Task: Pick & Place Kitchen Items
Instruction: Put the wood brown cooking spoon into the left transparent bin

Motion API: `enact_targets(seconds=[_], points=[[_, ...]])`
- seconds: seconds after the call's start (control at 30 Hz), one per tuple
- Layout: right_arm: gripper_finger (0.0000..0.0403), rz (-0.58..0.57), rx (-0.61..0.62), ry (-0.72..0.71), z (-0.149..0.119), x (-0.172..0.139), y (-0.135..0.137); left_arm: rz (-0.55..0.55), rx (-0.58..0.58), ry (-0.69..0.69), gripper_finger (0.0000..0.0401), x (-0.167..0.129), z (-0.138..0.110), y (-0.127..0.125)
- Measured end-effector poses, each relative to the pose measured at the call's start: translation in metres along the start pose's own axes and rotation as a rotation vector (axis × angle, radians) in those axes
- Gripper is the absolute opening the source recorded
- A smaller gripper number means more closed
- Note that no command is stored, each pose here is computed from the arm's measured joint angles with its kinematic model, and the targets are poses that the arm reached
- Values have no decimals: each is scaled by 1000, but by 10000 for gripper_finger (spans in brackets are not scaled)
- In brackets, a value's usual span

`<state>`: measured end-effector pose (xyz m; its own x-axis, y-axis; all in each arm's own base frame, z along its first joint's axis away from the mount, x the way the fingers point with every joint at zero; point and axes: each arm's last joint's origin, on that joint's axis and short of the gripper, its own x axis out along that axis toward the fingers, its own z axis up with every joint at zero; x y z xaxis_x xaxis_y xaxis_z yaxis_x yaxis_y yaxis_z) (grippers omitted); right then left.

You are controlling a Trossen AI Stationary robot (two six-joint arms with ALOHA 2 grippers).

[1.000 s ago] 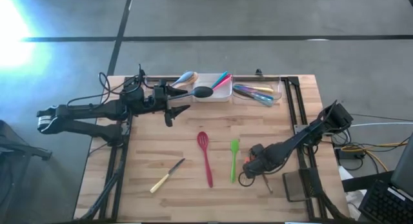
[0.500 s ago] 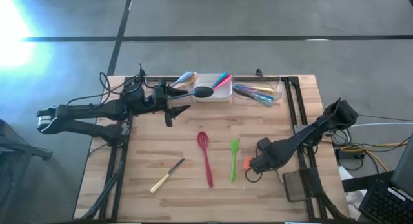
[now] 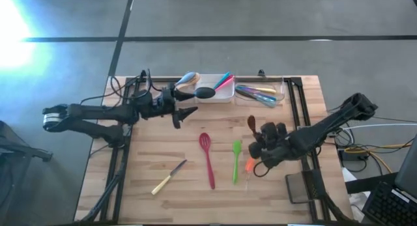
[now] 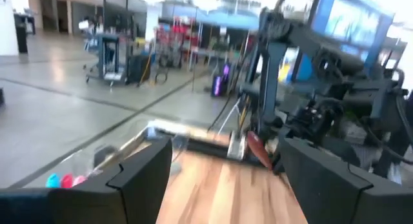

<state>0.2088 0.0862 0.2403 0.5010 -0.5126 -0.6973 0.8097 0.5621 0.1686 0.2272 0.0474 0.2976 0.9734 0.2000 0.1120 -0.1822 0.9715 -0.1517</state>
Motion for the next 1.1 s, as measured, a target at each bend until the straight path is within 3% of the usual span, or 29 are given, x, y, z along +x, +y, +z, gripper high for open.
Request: enact_targets(seconds=[0.13, 0.27, 0.47, 0.67, 0.9, 1.1], points=[[14, 63, -33, -223, 16, -11, 3, -13, -52, -60, 296, 14, -13, 2], [14, 114, -64, -352, 30, -21, 8, -24, -94, -96, 296, 30, -24, 4], [14, 186, -151, -413, 39, -28, 20, -90, -113, -102, 296, 62, -25, 2], [14, 236, -182, -460, 46, -33, 28, -245, -120, -60, 296, 91, -27, -2], [13, 324, -226, -526, 59, -44, 39, -332, -141, 22, 296, 114, -49, -5], [13, 362, -248, -551, 67, -44, 41, -496, -147, 49, 296, 134, -52, -15]])
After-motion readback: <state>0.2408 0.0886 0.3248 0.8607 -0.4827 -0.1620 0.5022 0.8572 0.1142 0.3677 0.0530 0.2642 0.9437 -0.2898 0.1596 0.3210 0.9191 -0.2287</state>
